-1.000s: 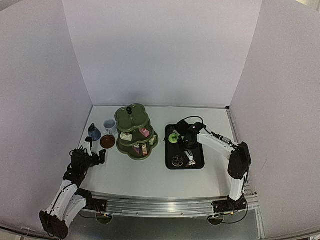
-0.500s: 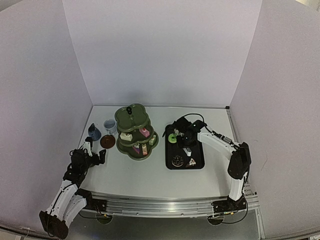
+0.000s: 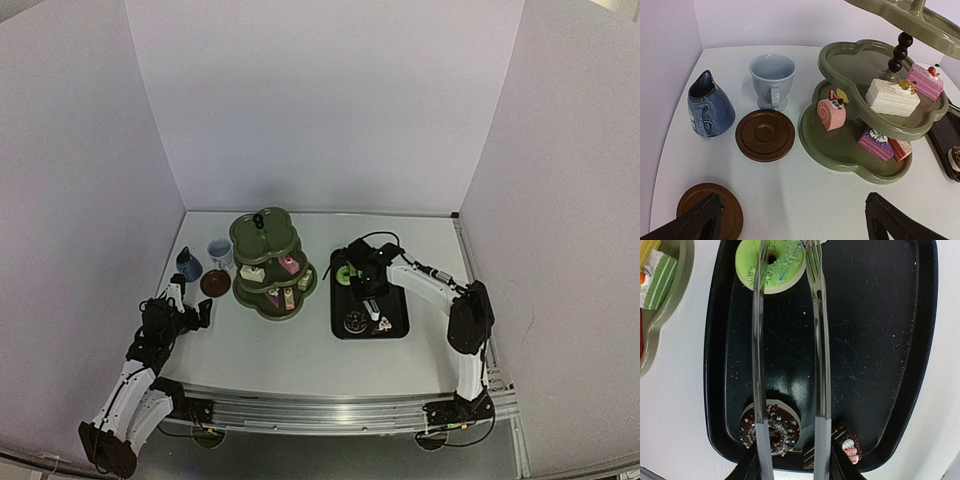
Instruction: Serve the afternoon tea
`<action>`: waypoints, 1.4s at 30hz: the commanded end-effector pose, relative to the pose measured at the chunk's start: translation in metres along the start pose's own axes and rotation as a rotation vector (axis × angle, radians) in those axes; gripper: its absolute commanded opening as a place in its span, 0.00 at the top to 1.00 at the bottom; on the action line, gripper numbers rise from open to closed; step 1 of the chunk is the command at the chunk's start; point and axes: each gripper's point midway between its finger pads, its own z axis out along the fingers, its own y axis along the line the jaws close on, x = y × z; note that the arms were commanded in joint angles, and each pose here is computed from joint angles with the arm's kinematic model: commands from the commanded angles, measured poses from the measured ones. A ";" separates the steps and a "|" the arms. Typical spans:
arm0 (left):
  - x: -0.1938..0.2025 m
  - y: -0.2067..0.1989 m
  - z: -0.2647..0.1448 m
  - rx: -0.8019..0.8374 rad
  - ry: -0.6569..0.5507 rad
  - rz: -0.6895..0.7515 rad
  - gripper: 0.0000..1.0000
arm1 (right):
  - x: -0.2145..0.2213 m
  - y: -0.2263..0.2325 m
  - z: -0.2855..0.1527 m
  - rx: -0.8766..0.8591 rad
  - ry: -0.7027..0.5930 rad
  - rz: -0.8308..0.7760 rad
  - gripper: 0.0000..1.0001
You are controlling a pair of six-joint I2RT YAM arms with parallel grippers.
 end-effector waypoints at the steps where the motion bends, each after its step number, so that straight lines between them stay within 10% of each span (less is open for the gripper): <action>1: -0.007 -0.001 0.000 0.006 -0.033 -0.003 0.01 | -0.006 0.002 -0.007 -0.019 -0.015 0.000 0.66; 18: -0.007 -0.001 -0.001 0.008 -0.036 -0.006 0.01 | -0.004 -0.002 -0.049 -0.058 -0.050 0.007 0.99; 42: -0.007 0.000 -0.001 0.000 -0.034 0.000 0.01 | -0.132 0.068 -0.150 -0.301 -0.424 -0.041 1.00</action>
